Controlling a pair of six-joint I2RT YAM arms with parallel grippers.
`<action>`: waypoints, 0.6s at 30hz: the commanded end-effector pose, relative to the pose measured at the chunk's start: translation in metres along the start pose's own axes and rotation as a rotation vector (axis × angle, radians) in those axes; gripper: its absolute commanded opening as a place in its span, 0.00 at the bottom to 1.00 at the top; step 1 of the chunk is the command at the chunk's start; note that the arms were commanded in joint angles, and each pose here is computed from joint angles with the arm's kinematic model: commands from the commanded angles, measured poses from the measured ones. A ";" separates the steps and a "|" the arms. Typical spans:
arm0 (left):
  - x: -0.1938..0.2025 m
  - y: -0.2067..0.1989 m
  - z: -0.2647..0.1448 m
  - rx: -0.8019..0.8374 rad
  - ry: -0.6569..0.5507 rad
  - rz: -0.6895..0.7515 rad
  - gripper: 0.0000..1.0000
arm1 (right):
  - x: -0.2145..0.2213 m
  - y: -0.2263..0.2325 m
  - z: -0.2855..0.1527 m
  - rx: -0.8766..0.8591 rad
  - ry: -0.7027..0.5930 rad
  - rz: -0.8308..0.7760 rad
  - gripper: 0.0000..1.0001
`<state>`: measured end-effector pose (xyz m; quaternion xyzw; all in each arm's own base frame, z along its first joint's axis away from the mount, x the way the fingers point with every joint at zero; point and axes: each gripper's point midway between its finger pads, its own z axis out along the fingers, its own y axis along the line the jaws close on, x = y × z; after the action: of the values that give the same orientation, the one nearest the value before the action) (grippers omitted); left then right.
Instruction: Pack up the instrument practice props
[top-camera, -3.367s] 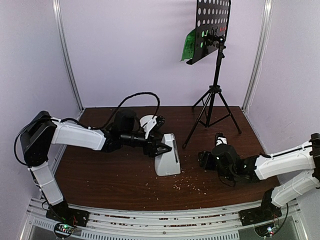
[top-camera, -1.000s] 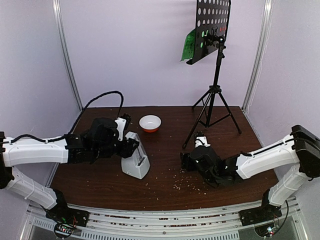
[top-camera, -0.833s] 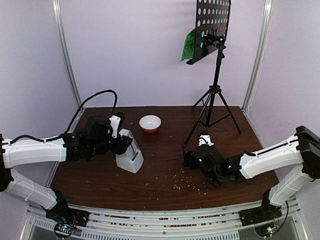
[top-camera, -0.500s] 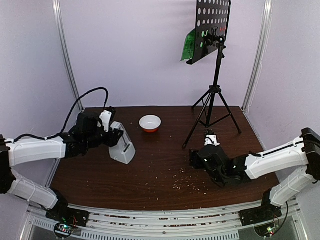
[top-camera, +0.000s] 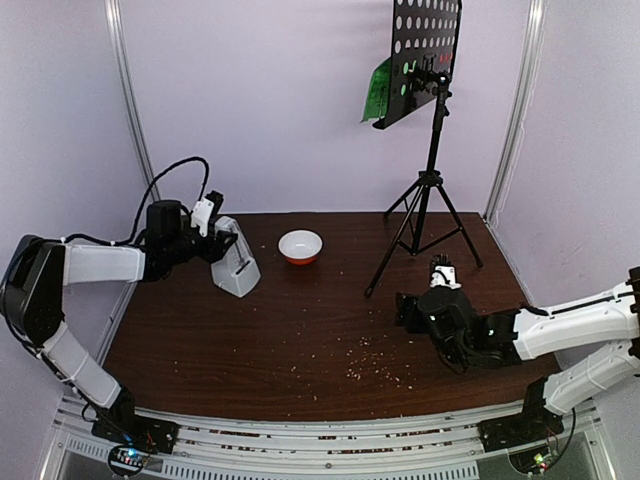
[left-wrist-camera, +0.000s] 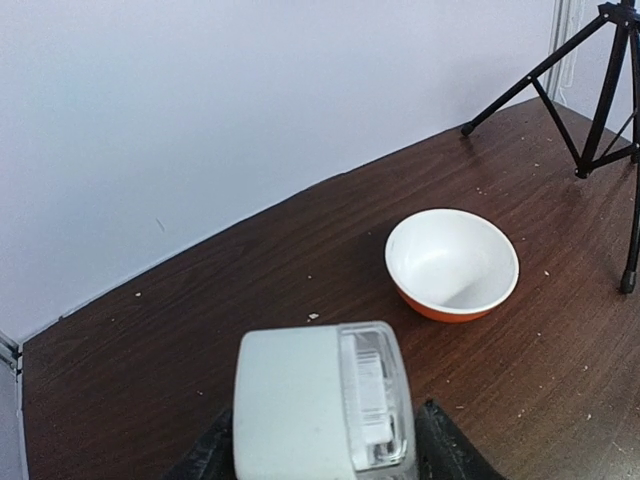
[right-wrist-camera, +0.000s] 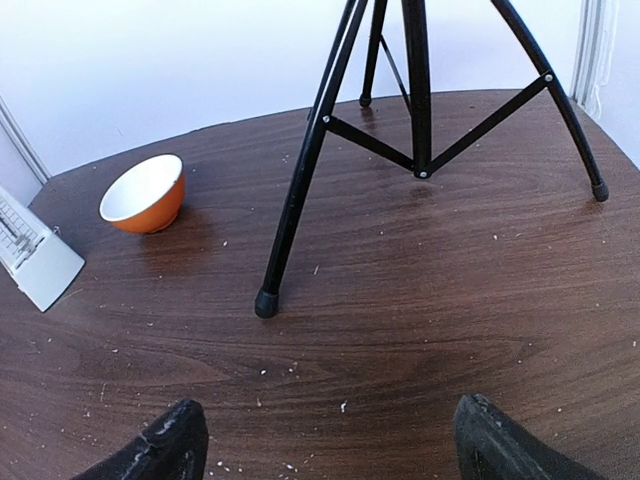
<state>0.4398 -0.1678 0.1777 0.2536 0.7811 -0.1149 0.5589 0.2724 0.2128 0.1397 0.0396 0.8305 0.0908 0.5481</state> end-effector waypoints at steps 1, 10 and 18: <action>0.022 -0.006 0.010 0.074 0.080 0.068 0.56 | -0.008 -0.020 -0.006 0.060 -0.026 -0.001 0.88; -0.068 0.013 -0.031 -0.020 -0.052 -0.014 0.83 | -0.064 -0.011 -0.023 -0.021 -0.045 -0.038 0.89; -0.165 0.014 -0.109 -0.024 -0.179 -0.200 0.94 | -0.100 -0.015 0.010 -0.075 0.039 0.105 0.89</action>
<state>0.4212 -0.1504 0.3265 0.1839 0.7564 -0.1373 0.6125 0.3077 0.1746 0.2328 0.0769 0.8099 0.1214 0.5687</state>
